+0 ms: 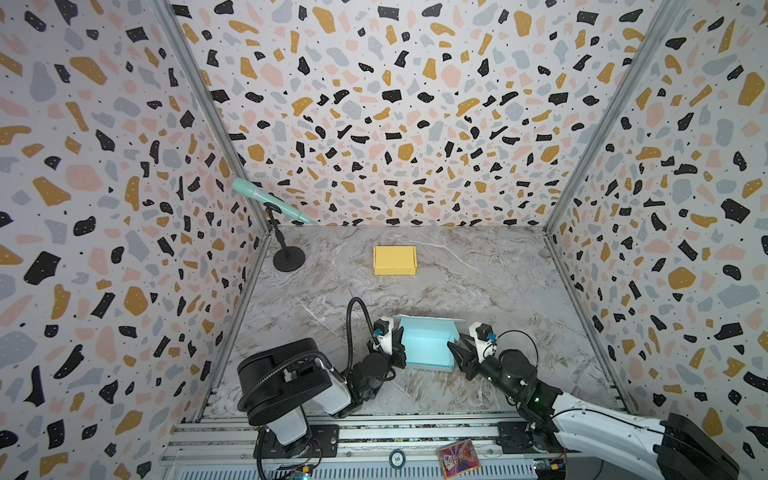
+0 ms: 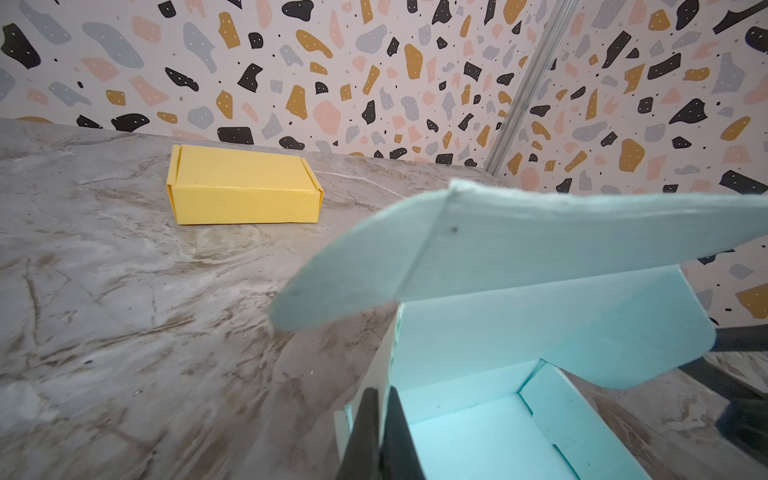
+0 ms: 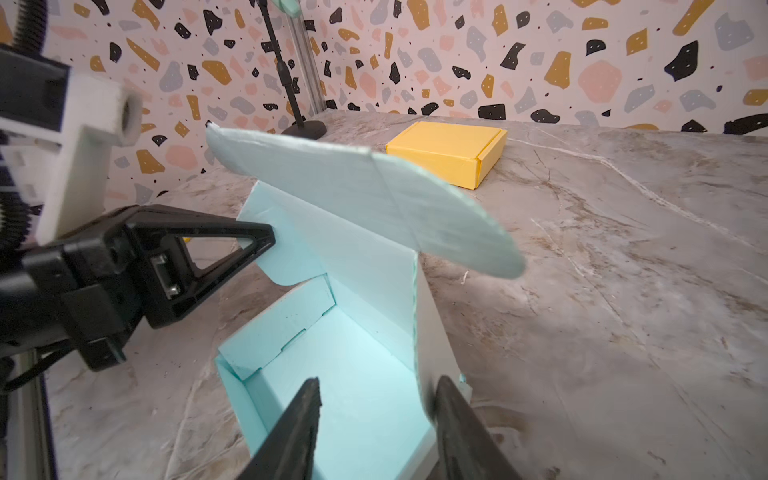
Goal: Fold the paper box
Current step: 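Release the wall with the right gripper and swing it outward while the left gripper holds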
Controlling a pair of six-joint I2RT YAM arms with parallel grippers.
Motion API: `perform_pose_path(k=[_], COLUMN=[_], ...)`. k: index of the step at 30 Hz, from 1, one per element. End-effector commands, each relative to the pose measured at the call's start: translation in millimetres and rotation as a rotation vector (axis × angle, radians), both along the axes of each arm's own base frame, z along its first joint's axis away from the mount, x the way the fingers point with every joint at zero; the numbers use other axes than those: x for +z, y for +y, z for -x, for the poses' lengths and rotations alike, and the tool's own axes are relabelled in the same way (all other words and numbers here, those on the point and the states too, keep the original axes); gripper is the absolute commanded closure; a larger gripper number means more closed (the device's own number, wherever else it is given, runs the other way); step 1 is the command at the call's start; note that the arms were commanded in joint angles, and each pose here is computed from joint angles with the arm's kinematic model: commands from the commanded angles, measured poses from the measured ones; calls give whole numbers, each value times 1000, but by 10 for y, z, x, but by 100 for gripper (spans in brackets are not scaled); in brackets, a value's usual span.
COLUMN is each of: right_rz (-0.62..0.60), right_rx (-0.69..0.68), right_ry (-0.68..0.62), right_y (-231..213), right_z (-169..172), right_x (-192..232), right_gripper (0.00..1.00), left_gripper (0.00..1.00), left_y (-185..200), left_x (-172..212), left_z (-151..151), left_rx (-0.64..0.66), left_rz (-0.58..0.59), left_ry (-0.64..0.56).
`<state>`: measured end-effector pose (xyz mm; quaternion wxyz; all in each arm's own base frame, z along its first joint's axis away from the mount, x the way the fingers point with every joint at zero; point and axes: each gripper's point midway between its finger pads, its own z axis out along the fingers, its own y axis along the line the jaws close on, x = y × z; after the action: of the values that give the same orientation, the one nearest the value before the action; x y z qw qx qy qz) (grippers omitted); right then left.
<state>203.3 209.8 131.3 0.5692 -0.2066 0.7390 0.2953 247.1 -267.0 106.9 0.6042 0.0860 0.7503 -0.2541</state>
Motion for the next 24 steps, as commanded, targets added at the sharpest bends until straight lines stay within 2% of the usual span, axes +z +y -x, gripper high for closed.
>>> perform_pose_path(k=[1,9,13,15,18,24], right_rz=[-75,-205,-190,-167,-149,-136], right_rx=[-17,-109,-276,-337,-395,-446], right_ry=[5,-31,76,169,277,334], right_y=[-46,-287,-546,-639,-714,-786], right_z=[25,28,-138,-227,-332,-441], right_x=[149,465,371,277,185,30], right_gripper=[53,54,58,61,62,63], left_gripper=[100,100,100,100,100,100], left_y=[-26,-71,-75,-78,-80,-95], left_x=[-253,-243,-245,-244,-244,-222], left_z=[68,55,58,58,53,47], left_rx=[-34,-42,-45,-46,-44,-46], left_rz=[-86,-92,-94,-98,-103,-99], left_ry=[55,53,52,51,49,48])
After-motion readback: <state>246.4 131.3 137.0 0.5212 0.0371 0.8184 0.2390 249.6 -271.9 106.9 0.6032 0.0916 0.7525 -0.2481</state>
